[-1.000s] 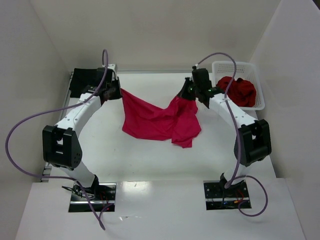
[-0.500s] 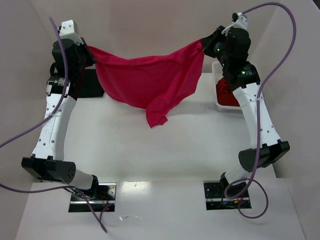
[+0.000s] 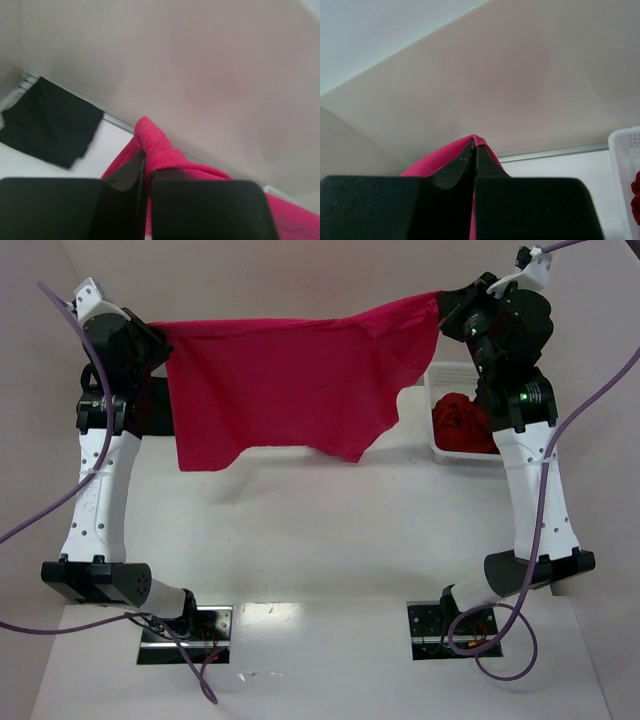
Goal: Fold and stack the t-shirts
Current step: Flatten out the tshirt
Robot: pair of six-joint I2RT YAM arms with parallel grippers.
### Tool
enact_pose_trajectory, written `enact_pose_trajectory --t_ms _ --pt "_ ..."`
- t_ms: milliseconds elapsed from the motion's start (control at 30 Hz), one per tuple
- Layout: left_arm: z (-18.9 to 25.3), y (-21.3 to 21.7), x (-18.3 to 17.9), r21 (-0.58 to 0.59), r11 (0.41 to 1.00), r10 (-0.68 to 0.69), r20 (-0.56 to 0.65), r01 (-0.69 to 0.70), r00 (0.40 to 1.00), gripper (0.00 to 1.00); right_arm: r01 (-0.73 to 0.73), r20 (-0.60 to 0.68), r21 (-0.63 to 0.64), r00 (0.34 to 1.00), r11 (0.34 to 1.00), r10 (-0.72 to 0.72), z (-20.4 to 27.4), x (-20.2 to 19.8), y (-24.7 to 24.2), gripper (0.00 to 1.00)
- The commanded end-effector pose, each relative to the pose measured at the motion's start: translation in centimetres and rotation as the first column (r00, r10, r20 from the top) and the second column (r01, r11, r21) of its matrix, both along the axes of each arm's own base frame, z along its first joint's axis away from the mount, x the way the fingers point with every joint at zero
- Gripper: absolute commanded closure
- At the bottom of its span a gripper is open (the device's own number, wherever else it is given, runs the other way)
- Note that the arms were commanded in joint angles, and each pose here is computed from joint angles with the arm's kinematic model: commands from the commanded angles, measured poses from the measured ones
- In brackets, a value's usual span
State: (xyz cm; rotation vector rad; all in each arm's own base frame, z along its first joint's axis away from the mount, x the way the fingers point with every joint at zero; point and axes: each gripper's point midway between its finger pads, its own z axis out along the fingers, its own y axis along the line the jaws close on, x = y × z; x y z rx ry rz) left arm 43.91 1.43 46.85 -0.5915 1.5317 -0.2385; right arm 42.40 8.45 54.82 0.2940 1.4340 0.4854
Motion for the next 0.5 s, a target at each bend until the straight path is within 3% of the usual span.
enact_pose_trajectory --t_ms 0,167,467 --pt "4.0 0.1 -0.5 -0.165 0.985 -0.013 0.168 0.041 0.986 1.0 0.032 0.141 0.008 0.989 0.999 -0.033 4.9 -2.5 -1.2 1.0" --pt "6.3 -1.4 -0.5 -0.08 0.987 -0.117 0.251 0.141 0.961 1.0 0.052 0.182 -0.014 0.982 0.999 -0.049 6.3 -3.4 -1.7 1.0" --pt "5.4 -1.5 -1.0 0.021 0.989 -0.15 0.209 0.149 0.966 1.0 0.044 0.187 -0.016 0.982 0.999 -0.04 6.2 -2.7 -1.4 1.0"
